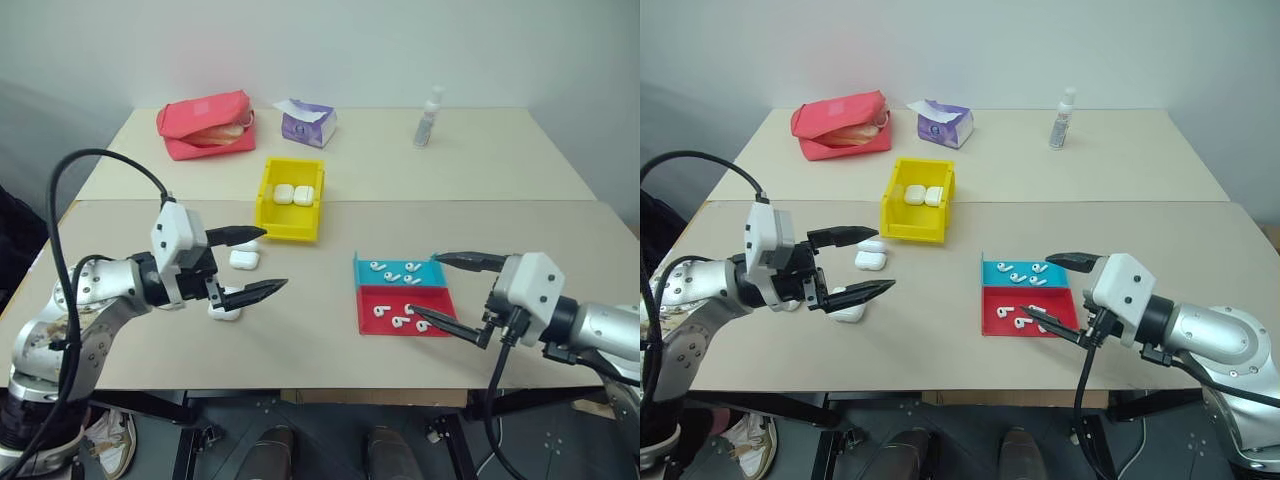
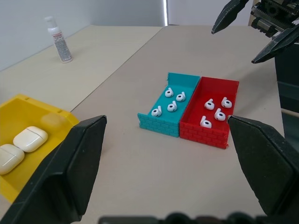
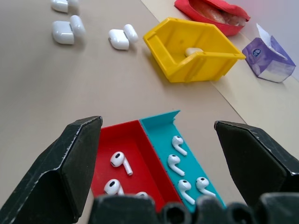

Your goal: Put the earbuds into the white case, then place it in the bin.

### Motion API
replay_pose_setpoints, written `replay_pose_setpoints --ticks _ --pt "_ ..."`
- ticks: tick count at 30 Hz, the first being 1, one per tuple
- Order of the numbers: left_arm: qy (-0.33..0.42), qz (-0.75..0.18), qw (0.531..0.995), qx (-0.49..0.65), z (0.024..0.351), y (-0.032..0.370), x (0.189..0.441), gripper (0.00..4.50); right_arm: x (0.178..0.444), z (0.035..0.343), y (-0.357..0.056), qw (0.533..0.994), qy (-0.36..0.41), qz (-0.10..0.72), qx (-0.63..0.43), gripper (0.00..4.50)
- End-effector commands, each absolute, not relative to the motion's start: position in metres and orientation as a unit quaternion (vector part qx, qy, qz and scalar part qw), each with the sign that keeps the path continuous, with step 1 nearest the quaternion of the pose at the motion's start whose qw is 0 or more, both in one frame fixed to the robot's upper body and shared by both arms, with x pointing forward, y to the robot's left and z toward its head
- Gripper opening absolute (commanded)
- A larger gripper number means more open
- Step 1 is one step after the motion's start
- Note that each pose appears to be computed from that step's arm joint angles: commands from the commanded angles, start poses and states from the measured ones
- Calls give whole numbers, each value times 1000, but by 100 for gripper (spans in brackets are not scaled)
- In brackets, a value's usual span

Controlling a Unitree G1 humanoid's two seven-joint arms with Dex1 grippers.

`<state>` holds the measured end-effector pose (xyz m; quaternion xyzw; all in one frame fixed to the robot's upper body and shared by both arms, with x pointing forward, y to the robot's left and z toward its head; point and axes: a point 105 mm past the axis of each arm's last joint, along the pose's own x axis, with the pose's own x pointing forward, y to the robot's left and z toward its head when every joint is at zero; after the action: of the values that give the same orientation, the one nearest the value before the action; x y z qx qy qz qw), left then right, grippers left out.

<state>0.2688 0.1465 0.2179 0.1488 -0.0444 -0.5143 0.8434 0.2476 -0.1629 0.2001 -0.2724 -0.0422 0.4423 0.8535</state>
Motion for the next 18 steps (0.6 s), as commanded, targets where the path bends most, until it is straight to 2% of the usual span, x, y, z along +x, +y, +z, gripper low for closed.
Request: replay_pose_setpoints --ticks 1,5,10,15,18 --pt "-61 -508 845 157 228 148 265 450 247 212 -163 849 -63 441 -283 447" --pt "-51 -515 843 149 228 150 261 450 248 212 -165 849 -63 442 -283 447" --pt "-44 -472 865 165 224 157 268 450 246 210 -162 847 -61 447 -280 447" --pt "-26 -385 882 270 215 165 277 450 248 211 -165 845 -54 448 -287 447" --pt "-11 -373 886 275 214 168 280 450 248 213 -165 844 -55 450 -287 447"
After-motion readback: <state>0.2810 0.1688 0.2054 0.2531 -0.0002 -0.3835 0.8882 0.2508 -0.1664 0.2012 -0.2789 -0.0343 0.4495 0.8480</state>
